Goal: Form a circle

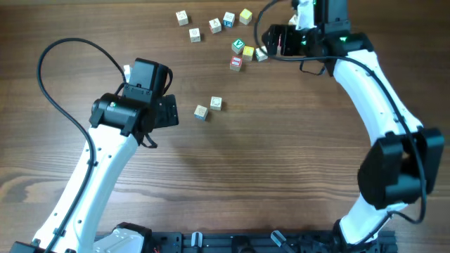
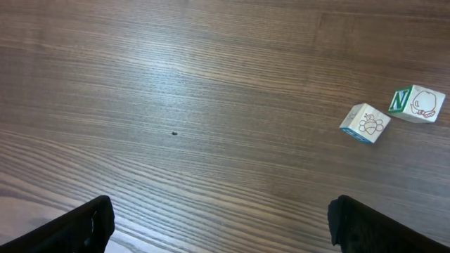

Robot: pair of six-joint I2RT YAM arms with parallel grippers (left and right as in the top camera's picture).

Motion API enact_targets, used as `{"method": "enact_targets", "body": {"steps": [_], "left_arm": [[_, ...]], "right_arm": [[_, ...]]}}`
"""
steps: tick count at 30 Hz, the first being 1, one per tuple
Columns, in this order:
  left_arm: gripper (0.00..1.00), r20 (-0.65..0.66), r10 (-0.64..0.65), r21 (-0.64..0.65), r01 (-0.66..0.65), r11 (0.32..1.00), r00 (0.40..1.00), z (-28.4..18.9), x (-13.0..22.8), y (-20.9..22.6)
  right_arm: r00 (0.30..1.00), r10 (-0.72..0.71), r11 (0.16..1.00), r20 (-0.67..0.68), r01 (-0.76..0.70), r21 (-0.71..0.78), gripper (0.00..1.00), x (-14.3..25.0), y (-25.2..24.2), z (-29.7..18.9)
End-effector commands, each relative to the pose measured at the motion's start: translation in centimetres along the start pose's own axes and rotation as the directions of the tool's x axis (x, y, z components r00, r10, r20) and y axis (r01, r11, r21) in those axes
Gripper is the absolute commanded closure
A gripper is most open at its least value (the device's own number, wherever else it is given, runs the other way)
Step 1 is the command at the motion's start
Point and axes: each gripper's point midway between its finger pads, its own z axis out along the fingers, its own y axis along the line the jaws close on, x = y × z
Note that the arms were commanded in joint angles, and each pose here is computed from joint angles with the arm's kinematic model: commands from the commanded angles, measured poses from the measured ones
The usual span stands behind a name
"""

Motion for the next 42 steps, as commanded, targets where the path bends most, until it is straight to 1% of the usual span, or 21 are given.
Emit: {"method": "enact_targets", "body": {"steps": [1,2,4,5,7,9,10,12,14,15,17,20,21,24,28,32,35,37,42], "left_arm": [[0.0,0.01,-0.019,0.008,0.019,1.0,1.0,-0.3,-0.3,0.0],[0.0,0.01,-0.019,0.008,0.019,1.0,1.0,-0.3,-0.3,0.0],[0.0,0.01,-0.019,0.008,0.019,1.0,1.0,-0.3,-0.3,0.0],[0.0,0.01,-0.019,0.008,0.019,1.0,1.0,-0.3,-0.3,0.0],[0.0,0.01,-0.019,0.008,0.019,1.0,1.0,-0.3,-0.3,0.0],[0.0,0.01,-0.019,0.008,0.019,1.0,1.0,-0.3,-0.3,0.0],[0.0,0.01,-0.019,0.008,0.019,1.0,1.0,-0.3,-0.3,0.0],[0.0,0.01,-0.019,0.008,0.019,1.0,1.0,-0.3,-0.3,0.0],[0.0,0.01,-0.019,0.008,0.019,1.0,1.0,-0.3,-0.3,0.0],[0.0,0.01,-0.019,0.008,0.019,1.0,1.0,-0.3,-0.3,0.0],[0.0,0.01,-0.019,0.008,0.019,1.0,1.0,-0.3,-0.3,0.0],[0.0,0.01,-0.019,0.009,0.019,1.0,1.0,-0.3,-0.3,0.0],[0.0,0.01,-0.019,0.008,0.019,1.0,1.0,-0.3,-0.3,0.0],[0.0,0.01,-0.019,0.008,0.019,1.0,1.0,-0.3,-0.3,0.0],[0.0,0.01,-0.019,0.008,0.019,1.0,1.0,-0.3,-0.3,0.0],[0.0,0.01,-0.019,0.008,0.019,1.0,1.0,-0.3,-0.3,0.0],[0.0,0.01,-0.019,0.008,0.019,1.0,1.0,-0.3,-0.3,0.0],[0.0,0.01,-0.019,0.008,0.019,1.0,1.0,-0.3,-0.3,0.0],[0.0,0.01,-0.019,0.008,0.019,1.0,1.0,-0.3,-0.3,0.0]], "right_arm": [[0.969,-0.239,0.971,-0.064,0.236,-0.049,0.0,2.1,0.6,3.6],[0.961,-0.265,0.964,-0.083,0.261,-0.054,0.0,2.8,0.5,4.7],[0.957,-0.263,0.965,-0.118,0.263,-0.022,0.01,4.0,-0.8,6.9],[0.956,-0.26,0.965,-0.138,0.261,-0.006,0.05,4.9,-1.7,8.3],[0.954,-0.261,0.965,-0.146,0.263,-0.009,0.08,5.7,-2.2,10.0],[0.939,-0.311,0.95,-0.148,0.311,-0.021,0.11,6.4,-2.4,11.6],[0.935,-0.323,0.946,-0.146,0.325,-0.016,0.14,6.5,-2.5,12.0],[0.928,-0.344,0.933,-0.141,0.354,0.057,0.17,6.3,-3.8,13.0],[0.926,-0.356,0.926,-0.128,0.368,0.086,0.19,6.1,-4.4,13.7],[0.925,-0.363,0.924,-0.113,0.373,0.088,0.21,5.8,-4.4,13.9],[0.925,-0.371,0.921,-0.082,0.378,0.095,0.28,5.4,-4.5,14.7],[0.924,-0.378,0.919,-0.058,0.382,0.099,0.32,5.3,-4.8,15.6],[0.925,-0.378,0.919,-0.047,0.381,0.102,0.33,5.1,-4.8,15.7],[0.923,-0.385,0.917,-0.014,0.385,0.108,0.41,4.4,-4.7,16.1],[0.93,-0.368,0.925,0.021,0.363,0.112,0.54,3.8,-4.6,16.3],[0.93,-0.368,0.927,0.011,0.366,0.085,0.6,4.2,-4.1,16.4],[0.937,-0.35,0.934,-0.008,0.349,0.08,0.71,4.8,-4.1,16.4],[0.952,-0.305,0.949,-0.007,0.304,0.08,0.75,4.8,-4.1,16.4],[0.978,-0.208,0.975,0.004,0.207,0.081,0.79,4.7,-4.0,16.2]]}}
